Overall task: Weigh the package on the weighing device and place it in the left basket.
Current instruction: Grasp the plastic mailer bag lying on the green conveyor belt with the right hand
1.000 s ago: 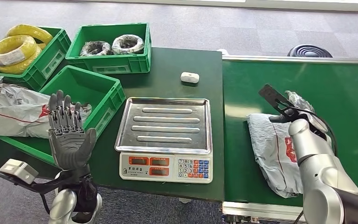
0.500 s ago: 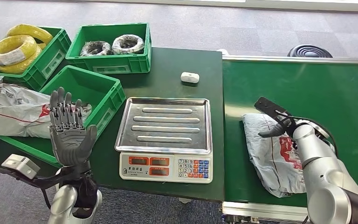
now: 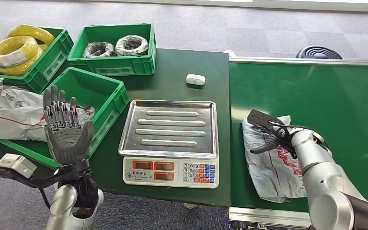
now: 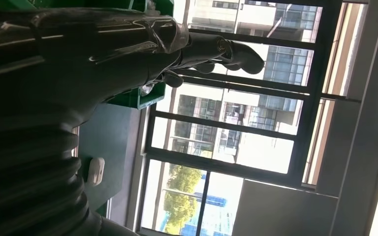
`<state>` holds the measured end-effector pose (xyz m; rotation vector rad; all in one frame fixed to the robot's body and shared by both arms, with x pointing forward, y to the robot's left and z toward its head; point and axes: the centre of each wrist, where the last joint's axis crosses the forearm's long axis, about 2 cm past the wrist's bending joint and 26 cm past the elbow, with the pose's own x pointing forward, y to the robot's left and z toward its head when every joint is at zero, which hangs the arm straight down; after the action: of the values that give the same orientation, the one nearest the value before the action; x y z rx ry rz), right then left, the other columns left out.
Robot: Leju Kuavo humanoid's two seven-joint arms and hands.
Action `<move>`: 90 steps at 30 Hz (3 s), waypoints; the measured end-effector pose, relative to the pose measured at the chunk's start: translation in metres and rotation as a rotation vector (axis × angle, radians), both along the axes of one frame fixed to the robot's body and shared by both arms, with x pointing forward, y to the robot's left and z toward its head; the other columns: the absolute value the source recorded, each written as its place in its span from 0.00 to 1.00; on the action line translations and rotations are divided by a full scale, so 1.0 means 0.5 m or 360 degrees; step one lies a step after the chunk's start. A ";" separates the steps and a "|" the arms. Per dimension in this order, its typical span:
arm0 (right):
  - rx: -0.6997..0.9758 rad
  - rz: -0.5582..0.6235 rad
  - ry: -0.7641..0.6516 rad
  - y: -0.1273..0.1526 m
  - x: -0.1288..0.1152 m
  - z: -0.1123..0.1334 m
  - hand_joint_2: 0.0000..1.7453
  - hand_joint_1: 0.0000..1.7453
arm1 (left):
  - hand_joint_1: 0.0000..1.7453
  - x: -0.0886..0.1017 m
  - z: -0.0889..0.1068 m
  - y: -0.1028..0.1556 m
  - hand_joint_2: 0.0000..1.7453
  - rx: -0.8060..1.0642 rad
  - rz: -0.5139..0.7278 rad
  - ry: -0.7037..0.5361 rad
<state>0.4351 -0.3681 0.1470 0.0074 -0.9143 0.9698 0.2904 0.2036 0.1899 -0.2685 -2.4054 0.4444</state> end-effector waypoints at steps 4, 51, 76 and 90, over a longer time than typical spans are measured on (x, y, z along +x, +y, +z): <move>0.0012 0.0000 0.0068 0.003 -0.002 -0.002 1.00 0.00 | 0.00 0.001 0.003 -0.005 1.00 -0.0014 -0.0015 -0.0003; -0.0288 -0.0218 -0.0309 0.016 0.031 0.041 1.00 1.00 | 0.00 -0.036 0.015 0.011 1.00 0.0004 0.0066 -0.0054; -0.0262 0.0156 0.0089 0.008 0.005 0.007 1.00 0.00 | 0.00 -0.006 0.021 -0.008 0.00 0.0008 -0.0004 -0.0055; -0.0119 0.0301 -0.0047 0.019 -0.021 -0.039 1.00 1.00 | 0.00 -0.018 0.006 -0.006 0.00 0.0014 -0.0001 -0.0017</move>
<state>0.4244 -0.3584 0.1273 0.0162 -0.9156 1.1820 0.2814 0.2004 0.1928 -0.2682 -2.4168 0.4330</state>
